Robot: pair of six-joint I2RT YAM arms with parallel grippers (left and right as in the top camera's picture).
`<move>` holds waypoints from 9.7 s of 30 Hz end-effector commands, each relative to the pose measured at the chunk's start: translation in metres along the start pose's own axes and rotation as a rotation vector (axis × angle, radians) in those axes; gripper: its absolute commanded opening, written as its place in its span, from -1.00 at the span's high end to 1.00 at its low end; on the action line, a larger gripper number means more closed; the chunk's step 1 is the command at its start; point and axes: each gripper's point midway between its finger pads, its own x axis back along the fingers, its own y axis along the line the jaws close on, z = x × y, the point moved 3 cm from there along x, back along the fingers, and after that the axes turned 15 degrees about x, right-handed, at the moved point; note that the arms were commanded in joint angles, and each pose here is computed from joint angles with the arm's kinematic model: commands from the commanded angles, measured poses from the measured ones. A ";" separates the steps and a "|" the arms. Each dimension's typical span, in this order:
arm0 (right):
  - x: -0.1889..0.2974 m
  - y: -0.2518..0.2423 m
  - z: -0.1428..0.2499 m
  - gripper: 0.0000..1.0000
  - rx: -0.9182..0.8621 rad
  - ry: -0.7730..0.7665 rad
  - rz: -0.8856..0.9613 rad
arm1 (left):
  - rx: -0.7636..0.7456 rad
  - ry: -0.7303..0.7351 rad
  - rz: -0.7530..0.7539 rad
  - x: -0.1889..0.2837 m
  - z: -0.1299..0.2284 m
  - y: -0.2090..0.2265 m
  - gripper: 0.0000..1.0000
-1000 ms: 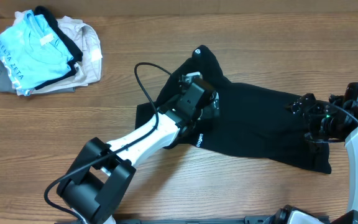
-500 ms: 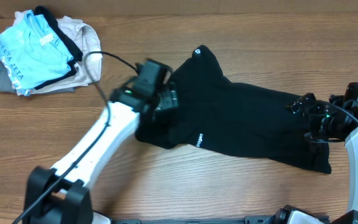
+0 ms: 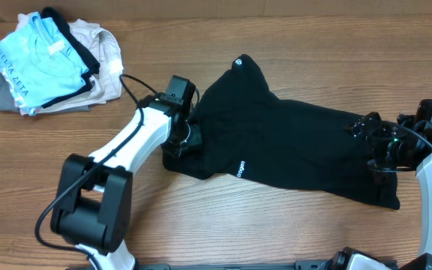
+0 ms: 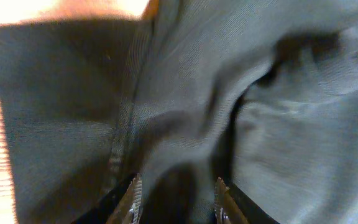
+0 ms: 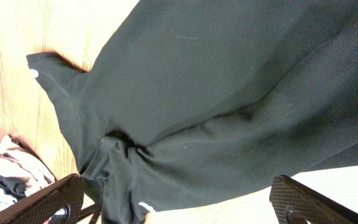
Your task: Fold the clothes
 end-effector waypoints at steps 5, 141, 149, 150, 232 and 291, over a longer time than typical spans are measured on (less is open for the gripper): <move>-0.001 0.002 0.001 -1.00 0.002 0.003 -0.010 | -0.001 0.084 -0.048 -0.029 0.006 0.012 0.12; -0.160 0.089 0.107 0.92 -0.015 0.151 0.188 | 0.159 -0.092 -0.164 0.094 0.001 0.082 -1.00; -0.164 0.104 0.095 0.92 0.002 0.089 0.123 | 0.159 -0.094 -0.162 0.094 0.001 0.082 -1.00; -0.164 0.104 0.092 0.92 0.004 0.075 0.123 | 0.159 -0.095 -0.162 0.094 0.001 0.082 -0.99; -0.099 0.099 0.046 -1.00 0.255 0.103 0.006 | 0.211 -0.279 -0.409 0.025 -0.069 0.049 0.92; -0.185 0.035 0.005 0.82 0.254 -0.003 0.322 | 0.305 -0.064 -0.482 0.059 -0.069 0.114 -0.99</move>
